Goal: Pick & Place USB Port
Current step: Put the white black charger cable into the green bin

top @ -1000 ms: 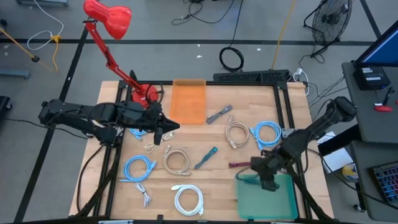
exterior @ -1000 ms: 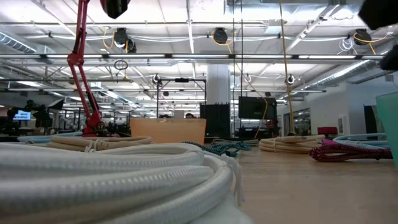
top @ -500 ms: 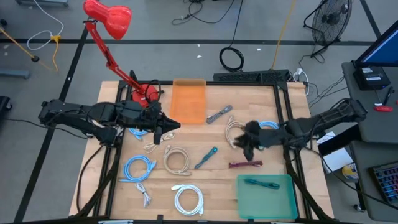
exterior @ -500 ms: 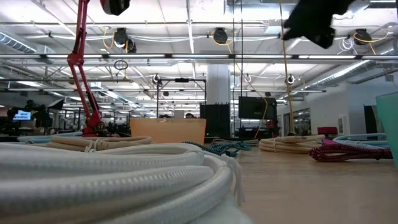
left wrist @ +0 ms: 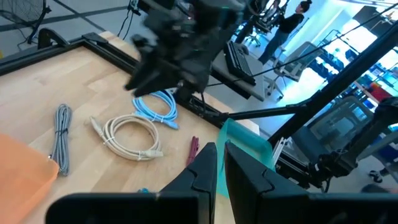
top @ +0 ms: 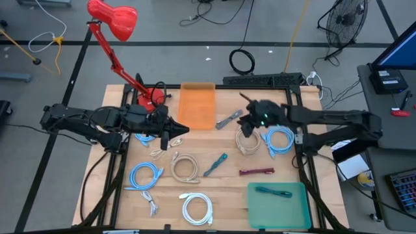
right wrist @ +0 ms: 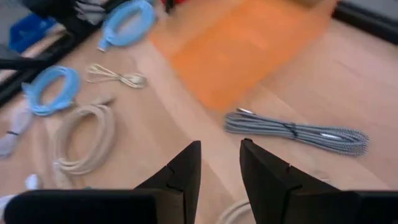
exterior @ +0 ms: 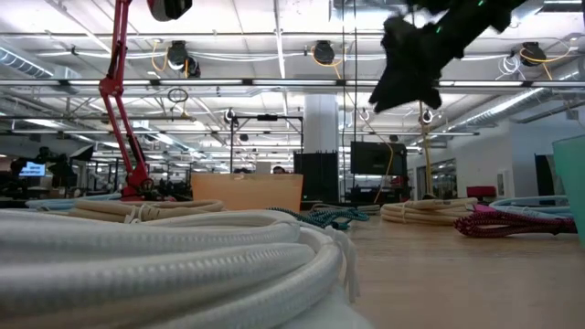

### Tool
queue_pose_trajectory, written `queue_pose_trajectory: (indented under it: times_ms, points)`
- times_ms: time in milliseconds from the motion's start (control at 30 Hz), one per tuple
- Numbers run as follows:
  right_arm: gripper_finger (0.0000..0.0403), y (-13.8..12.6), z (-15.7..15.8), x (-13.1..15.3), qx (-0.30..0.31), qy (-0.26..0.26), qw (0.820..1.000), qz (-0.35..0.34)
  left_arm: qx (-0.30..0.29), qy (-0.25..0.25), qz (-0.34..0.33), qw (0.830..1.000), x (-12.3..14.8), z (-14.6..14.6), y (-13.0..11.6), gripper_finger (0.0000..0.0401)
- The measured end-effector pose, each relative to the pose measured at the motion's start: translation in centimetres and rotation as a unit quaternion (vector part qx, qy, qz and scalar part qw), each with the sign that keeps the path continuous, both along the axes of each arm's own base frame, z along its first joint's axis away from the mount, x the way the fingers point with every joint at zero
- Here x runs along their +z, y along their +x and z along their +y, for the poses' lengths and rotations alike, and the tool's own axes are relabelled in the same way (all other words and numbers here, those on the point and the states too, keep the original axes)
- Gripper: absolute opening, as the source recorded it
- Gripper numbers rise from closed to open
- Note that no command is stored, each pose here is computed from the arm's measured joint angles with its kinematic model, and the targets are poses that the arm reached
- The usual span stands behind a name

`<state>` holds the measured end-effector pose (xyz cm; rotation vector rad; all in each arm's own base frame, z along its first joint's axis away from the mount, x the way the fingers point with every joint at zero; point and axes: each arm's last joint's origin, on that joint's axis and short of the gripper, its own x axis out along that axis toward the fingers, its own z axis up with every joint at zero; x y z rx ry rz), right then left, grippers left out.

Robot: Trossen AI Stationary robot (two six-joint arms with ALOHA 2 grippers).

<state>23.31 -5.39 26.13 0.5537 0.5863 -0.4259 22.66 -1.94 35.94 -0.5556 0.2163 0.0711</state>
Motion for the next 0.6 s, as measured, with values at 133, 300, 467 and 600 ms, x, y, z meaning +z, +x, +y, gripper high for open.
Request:
queue_pose_trajectory:
  times_ms: [133, 300, 467, 600]
  points:
    - [0.0100, 1.1, -2.8, -1.8, 0.027, 0.028, 0.999, 0.012, 0.000, -0.001, 0.000, 1.000, 0.0, 0.0, 0.0, 0.0033]
    - [0.0100, 3.3, -5.3, -3.3, 0.056, 0.068, 0.996, -0.001, 0.000, -0.004, 0.002, 1.000, 0.0, 0.0, 0.0, 0.0033]
    - [0.0100, 6.7, -7.2, -2.4, 0.084, 0.049, 0.994, 0.053, 0.000, -0.006, 0.002, 1.000, 0.0, -0.1, 0.0, 0.0033]
    - [0.0100, 9.5, -8.1, -0.6, 0.145, -0.002, 0.985, 0.095, 0.000, -0.012, 0.003, 1.000, -0.1, -0.1, 0.0, 0.0033]
